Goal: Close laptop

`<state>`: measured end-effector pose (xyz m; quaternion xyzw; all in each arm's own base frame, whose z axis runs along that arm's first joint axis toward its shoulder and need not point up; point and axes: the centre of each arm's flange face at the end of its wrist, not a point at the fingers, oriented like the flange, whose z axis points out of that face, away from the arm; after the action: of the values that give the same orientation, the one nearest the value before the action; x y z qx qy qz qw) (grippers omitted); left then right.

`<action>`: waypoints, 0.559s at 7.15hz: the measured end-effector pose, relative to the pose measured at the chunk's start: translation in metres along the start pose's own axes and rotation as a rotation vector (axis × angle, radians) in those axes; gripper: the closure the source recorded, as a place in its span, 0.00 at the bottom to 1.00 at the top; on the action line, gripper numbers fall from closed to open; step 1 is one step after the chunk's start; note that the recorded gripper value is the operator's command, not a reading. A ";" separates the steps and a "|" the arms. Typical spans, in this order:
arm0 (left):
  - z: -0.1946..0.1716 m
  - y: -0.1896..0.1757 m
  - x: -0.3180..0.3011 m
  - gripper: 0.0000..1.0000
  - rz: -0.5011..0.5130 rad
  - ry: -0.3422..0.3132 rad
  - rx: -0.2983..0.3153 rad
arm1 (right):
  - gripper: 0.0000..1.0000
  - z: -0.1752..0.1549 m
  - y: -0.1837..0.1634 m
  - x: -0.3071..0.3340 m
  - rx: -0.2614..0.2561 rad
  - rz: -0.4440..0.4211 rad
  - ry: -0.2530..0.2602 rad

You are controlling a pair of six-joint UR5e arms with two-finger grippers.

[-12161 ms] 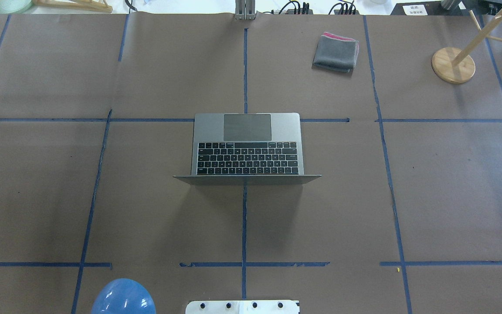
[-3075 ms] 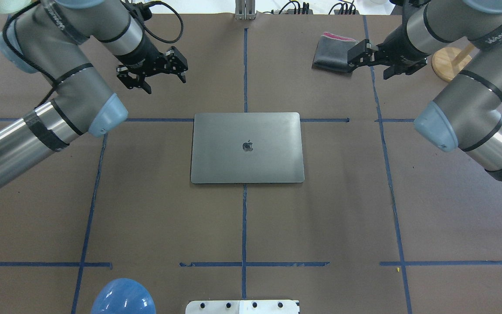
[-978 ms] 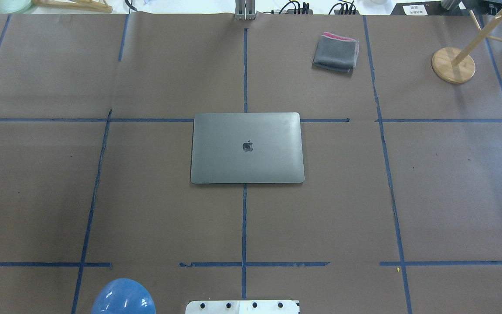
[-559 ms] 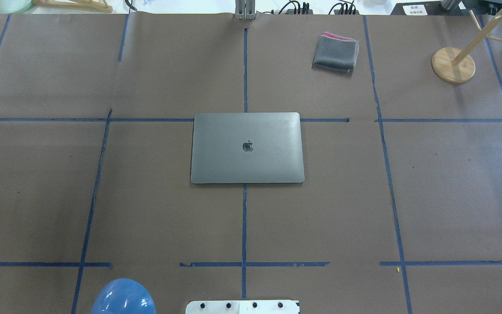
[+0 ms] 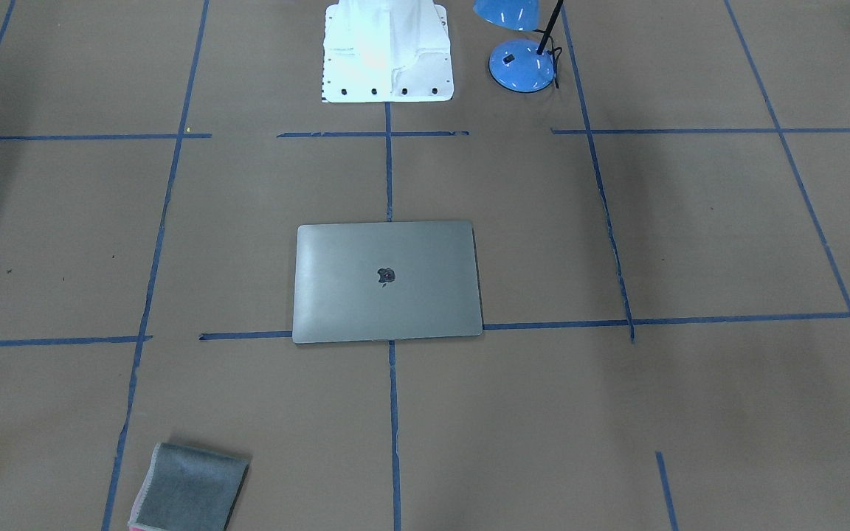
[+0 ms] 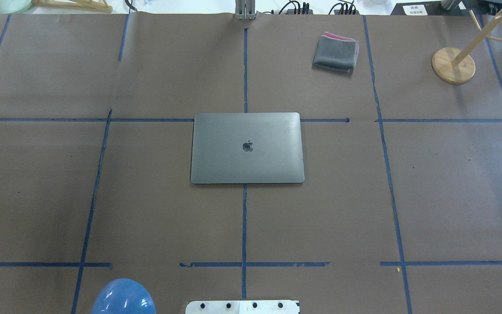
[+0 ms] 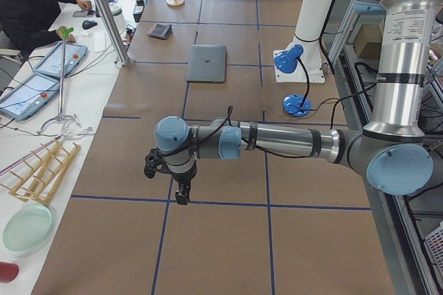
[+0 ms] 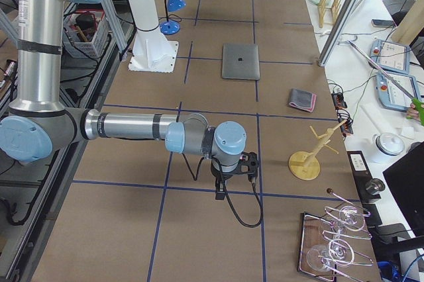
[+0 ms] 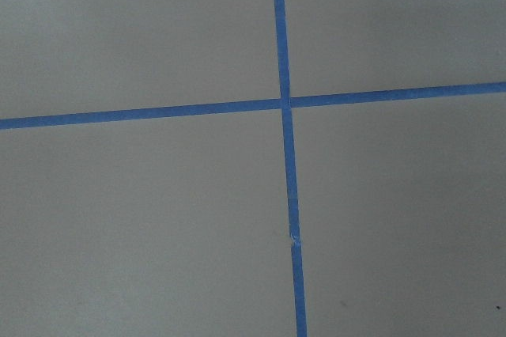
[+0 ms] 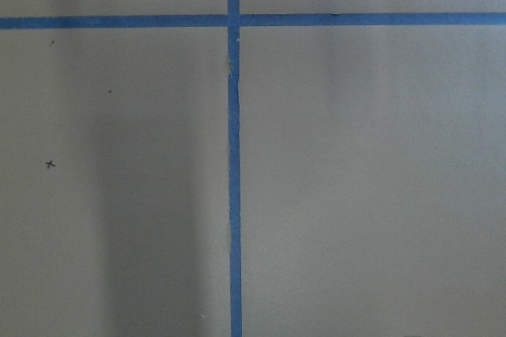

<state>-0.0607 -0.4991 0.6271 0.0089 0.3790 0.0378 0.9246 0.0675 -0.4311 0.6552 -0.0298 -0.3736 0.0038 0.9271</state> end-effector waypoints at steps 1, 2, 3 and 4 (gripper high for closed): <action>0.000 0.000 0.000 0.00 0.000 0.000 0.000 | 0.00 -0.001 -0.001 -0.001 0.002 0.021 -0.002; 0.000 0.000 0.000 0.00 0.000 0.000 -0.001 | 0.00 -0.001 -0.001 -0.002 0.003 0.028 -0.003; 0.001 0.000 0.000 0.00 0.000 0.000 -0.001 | 0.00 -0.002 -0.001 -0.002 0.005 0.030 -0.003; 0.001 0.000 0.000 0.00 0.001 0.000 0.000 | 0.00 -0.002 -0.001 -0.003 0.006 0.029 -0.003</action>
<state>-0.0606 -0.4989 0.6277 0.0090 0.3788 0.0381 0.9247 0.0672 -0.4326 0.6518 -0.0327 -0.3746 0.0185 0.9264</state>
